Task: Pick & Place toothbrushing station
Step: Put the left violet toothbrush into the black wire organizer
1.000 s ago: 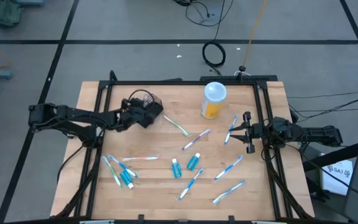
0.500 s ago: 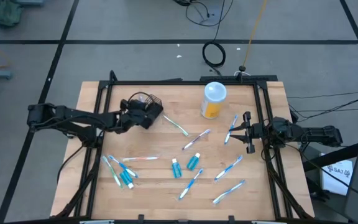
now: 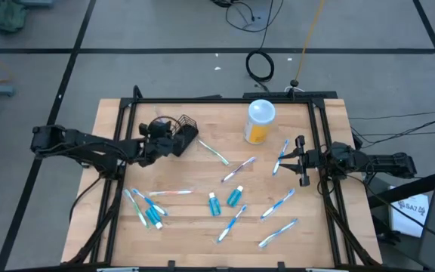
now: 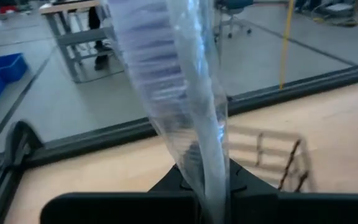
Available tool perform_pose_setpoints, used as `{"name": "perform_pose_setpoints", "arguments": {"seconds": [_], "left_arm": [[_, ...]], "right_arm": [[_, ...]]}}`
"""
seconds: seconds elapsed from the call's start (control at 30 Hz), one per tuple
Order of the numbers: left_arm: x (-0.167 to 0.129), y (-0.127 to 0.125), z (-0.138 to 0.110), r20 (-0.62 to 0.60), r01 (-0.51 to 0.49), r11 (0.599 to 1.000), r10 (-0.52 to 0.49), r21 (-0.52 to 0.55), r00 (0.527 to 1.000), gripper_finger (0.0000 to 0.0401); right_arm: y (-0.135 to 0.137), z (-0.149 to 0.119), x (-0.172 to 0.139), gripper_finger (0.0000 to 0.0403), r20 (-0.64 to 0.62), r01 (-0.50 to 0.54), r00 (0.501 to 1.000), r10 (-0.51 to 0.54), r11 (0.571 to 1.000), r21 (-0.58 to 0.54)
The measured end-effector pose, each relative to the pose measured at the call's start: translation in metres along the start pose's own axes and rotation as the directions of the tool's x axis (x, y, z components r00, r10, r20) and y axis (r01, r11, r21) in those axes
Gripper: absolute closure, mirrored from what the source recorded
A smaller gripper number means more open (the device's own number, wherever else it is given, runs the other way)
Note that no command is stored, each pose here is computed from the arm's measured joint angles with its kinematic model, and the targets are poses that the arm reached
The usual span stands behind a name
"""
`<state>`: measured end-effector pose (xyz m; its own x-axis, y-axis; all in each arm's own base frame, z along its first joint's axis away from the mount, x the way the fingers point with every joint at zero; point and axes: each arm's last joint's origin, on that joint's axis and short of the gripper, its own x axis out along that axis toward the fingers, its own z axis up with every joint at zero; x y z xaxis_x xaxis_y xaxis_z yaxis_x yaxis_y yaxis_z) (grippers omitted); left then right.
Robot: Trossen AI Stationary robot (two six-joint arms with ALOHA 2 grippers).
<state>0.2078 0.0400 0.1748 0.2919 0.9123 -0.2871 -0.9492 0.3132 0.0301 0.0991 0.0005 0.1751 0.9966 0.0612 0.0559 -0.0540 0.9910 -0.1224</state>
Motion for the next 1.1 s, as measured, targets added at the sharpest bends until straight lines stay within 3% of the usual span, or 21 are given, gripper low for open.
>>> {"name": "perform_pose_setpoints", "arguments": {"seconds": [0.13,0.33,1.1], "left_arm": [[-0.002,0.001,-0.012,0.049,-0.058,0.998,0.059,-0.018,0.997,0.0397],[-0.004,0.0,-0.014,0.05,-0.022,0.998,0.025,-0.062,0.998,0.0394],[0.005,0.004,-0.021,-0.106,0.071,0.995,-0.063,0.076,0.992,0.0266]], "right_arm": [[0.0,0.0,0.0,0.0305,0.0,0.0,1.0,0.0,1.0,0.0],[0.0,0.0,0.0,0.0305,0.0,0.0,1.0,0.0,1.0,-0.006],[0.0,0.0,0.0,0.0305,0.0,0.0,1.0,0.0,1.0,0.001]]}}
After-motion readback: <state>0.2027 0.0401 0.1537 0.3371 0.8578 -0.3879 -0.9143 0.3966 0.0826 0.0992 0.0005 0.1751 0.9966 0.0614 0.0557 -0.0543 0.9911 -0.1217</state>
